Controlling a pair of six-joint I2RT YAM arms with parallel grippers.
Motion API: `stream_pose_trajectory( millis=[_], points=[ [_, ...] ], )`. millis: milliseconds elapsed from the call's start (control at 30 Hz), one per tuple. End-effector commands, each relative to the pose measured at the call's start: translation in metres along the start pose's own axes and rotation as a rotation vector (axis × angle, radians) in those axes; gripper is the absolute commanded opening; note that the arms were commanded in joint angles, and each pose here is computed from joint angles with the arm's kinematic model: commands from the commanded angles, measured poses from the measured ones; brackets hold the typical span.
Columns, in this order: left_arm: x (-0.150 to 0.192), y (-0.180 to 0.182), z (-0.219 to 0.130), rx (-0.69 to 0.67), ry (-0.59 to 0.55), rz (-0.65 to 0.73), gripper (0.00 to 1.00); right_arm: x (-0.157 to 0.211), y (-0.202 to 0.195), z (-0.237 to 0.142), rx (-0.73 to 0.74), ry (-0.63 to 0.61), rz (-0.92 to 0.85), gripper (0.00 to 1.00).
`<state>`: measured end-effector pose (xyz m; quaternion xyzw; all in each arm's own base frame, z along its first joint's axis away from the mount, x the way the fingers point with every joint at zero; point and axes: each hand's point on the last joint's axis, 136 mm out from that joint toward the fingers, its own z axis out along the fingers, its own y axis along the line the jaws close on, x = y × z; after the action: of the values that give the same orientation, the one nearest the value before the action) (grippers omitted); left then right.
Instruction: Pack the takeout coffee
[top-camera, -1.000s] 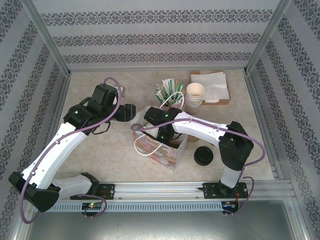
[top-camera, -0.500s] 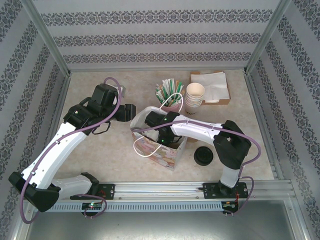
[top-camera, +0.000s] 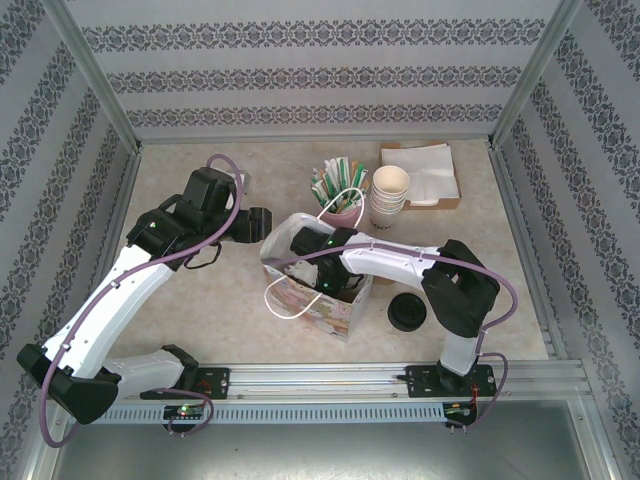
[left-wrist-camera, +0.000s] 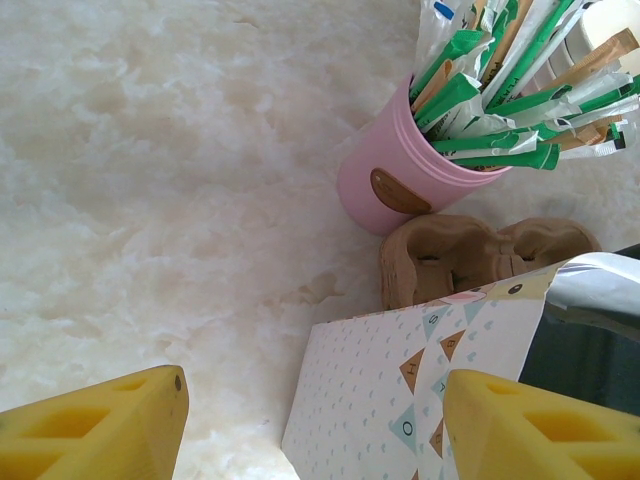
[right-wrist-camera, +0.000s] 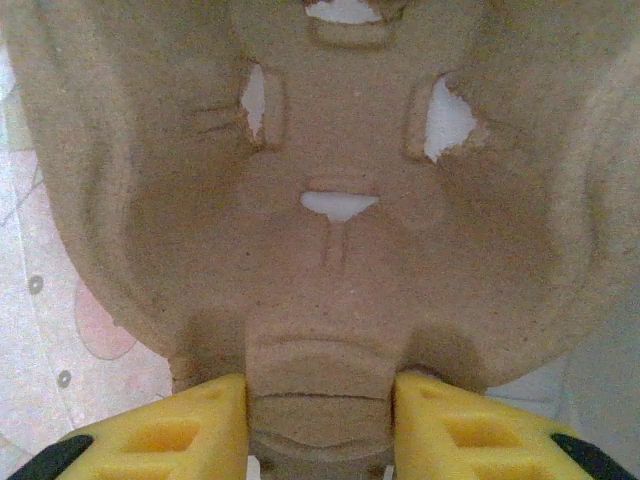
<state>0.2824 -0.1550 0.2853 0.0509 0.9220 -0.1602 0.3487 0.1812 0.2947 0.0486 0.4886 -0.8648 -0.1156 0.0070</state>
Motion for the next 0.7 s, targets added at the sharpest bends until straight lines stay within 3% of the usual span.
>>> stream_pose_trajectory(
  millis=[0,167,267,667],
  points=[
    [0.001,-0.006,-0.007,0.026,-0.014,-0.006,0.69,0.005,-0.010,0.011,0.025,0.028,0.015,0.42],
    [0.000,-0.006,-0.009,0.024,-0.015,-0.004,0.69,-0.010,-0.008,-0.015,0.045,-0.051,0.007,0.52],
    [-0.001,-0.006,-0.010,0.024,-0.017,-0.003,0.69,-0.015,-0.006,-0.029,0.056,-0.091,0.003,0.62],
    [0.001,-0.013,-0.006,0.061,0.000,-0.020,0.69,-0.031,0.005,-0.089,0.075,-0.220,0.001,0.78]
  ],
)
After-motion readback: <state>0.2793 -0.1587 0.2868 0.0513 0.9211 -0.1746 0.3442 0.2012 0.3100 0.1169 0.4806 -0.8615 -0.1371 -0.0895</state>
